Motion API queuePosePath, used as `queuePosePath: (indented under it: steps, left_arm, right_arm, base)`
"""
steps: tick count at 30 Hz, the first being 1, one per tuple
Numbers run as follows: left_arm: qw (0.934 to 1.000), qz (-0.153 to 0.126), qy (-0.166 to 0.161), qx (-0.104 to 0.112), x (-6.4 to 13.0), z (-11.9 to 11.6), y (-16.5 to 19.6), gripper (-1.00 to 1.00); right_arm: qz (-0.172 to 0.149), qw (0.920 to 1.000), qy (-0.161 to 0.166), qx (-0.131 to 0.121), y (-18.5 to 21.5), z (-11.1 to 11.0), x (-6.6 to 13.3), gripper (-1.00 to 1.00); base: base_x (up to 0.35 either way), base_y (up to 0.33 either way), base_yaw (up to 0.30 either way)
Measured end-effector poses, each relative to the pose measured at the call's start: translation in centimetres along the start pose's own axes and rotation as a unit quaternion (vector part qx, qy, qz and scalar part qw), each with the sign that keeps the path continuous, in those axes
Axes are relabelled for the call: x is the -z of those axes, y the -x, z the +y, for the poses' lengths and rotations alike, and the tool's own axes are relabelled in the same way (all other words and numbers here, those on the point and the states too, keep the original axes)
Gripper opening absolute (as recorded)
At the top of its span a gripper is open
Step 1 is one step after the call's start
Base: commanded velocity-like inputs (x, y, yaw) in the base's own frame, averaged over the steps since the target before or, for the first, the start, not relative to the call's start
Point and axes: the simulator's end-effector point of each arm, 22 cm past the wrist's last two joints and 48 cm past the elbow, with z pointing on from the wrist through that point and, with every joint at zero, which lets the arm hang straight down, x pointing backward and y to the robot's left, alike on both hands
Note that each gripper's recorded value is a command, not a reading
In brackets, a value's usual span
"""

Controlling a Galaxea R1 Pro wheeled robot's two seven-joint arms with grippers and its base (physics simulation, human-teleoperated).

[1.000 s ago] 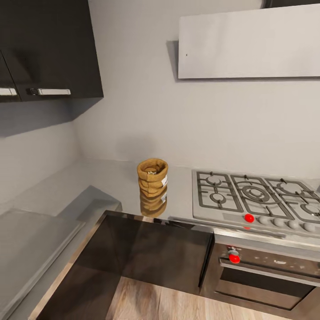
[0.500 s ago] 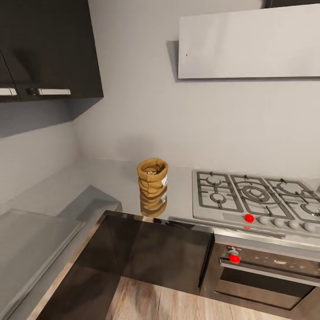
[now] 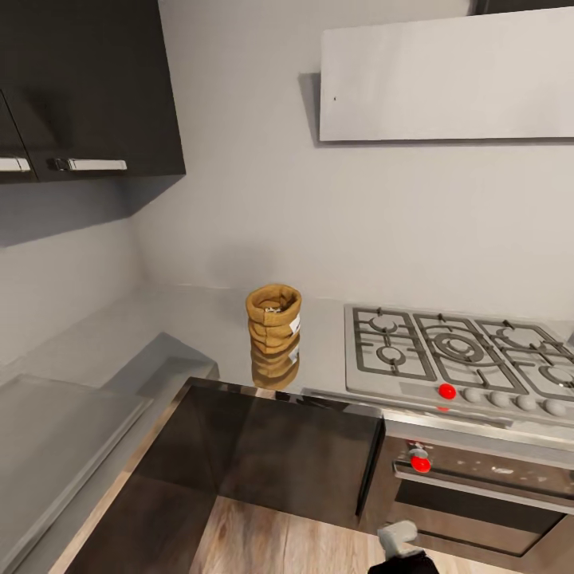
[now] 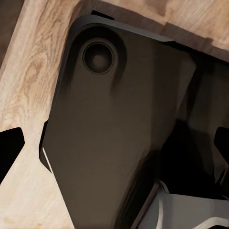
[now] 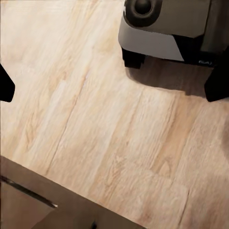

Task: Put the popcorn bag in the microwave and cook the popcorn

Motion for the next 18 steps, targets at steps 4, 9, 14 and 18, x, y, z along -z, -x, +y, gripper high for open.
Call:
queuePosePath:
  steps: [4,9,14,18]
  left_arm:
    - [1.0,-0.001,0.001,0.001,0.0,0.1,0.0,1.0]
    - [1.0,-0.001,0.002,0.002,0.0,0.1,0.0,1.0]
    - [1.0,-0.001,0.004,0.007,0.0,0.2,0.1,1.0]
    - [1.0,-0.001,0.004,0.008,0.0,0.2,0.1,1.0]
  right_arm:
    - [0.01,0.9986,0.035,-0.038,4.9,0.2,3.2,1.0]
    - [-0.045,0.9942,0.06,-0.078,15.7,-1.5,8.5,1.0]
    - [-0.179,0.9814,0.055,-0.04,29.7,-2.7,16.9,1.0]
    - [-0.255,0.9656,0.045,-0.02,38.1,-3.9,23.7,1.0]
  base:
    - [0.0,0.0,0.0]
    - [0.0,0.0,0.0]
    - [0.0,0.0,0.0]
    - [0.0,0.0,0.0]
